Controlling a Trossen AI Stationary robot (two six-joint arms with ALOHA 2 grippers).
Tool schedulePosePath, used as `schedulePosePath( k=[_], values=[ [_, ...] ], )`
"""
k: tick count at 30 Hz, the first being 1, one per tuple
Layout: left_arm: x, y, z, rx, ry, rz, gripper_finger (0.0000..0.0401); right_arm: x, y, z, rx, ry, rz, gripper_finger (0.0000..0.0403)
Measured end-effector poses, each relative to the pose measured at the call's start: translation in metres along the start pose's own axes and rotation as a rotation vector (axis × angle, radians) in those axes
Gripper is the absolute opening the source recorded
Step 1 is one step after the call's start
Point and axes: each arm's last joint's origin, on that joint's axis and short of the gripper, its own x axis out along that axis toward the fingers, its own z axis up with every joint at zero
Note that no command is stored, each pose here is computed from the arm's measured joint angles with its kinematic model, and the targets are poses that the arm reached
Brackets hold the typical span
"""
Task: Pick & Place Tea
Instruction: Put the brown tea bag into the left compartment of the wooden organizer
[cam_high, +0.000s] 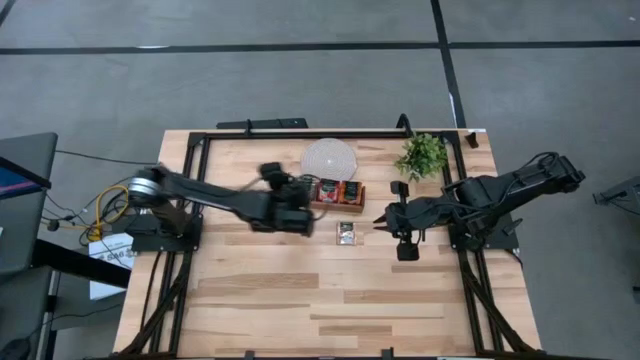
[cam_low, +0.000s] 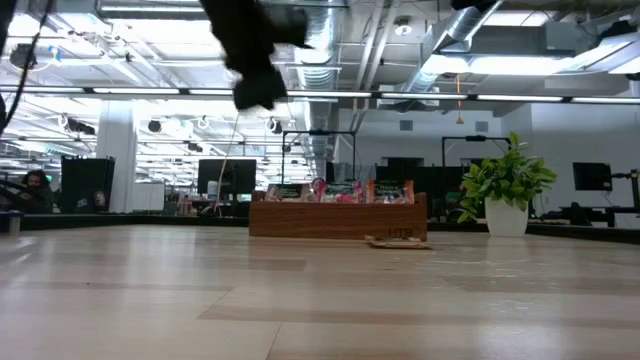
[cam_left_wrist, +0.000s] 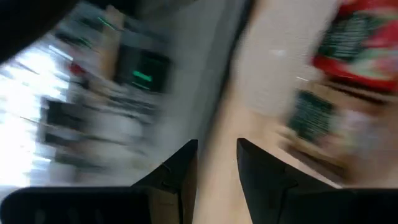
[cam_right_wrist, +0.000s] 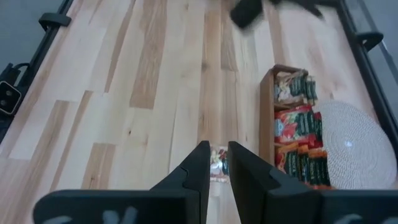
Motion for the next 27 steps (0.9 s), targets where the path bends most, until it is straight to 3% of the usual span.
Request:
schedulePosePath(
  k=[4,6,10,14,17,21,27],
  values=[
    [-0.026,0.037,-0.024,-0.353,0.138,-0.299,0.0103,0.005,0.001,-0.004,-0.003,0.05,-0.002,0.0049],
    [-0.035,0.051,-0.038,-0.416,0.204,-0.35,0.0103,0.012,0.003,-0.002,-0.005,0.059,-0.003,0.0049],
    [-0.044,0.063,-0.066,-0.473,0.244,-0.351,0.0103,0.037,0.009,-0.003,-0.061,0.138,-0.007,0.0049],
    [-0.044,0.057,-0.096,-0.56,0.278,-0.348,0.0103,0.071,0.016,-0.008,-0.141,0.238,-0.012,0.0049],
    [-0.041,0.049,-0.12,-0.552,0.305,-0.325,0.0103,0.095,0.015,-0.01,-0.156,0.308,-0.025,0.0049],
    [-0.039,0.041,-0.141,-0.563,0.344,-0.33,0.0103,0.124,0.004,-0.009,-0.055,0.359,-0.062,0.0051],
    [-0.038,0.038,-0.149,-0.55,0.345,-0.322,0.0103,0.151,-0.01,-0.002,0.101,0.406,-0.038,0.0089]
  ],
)
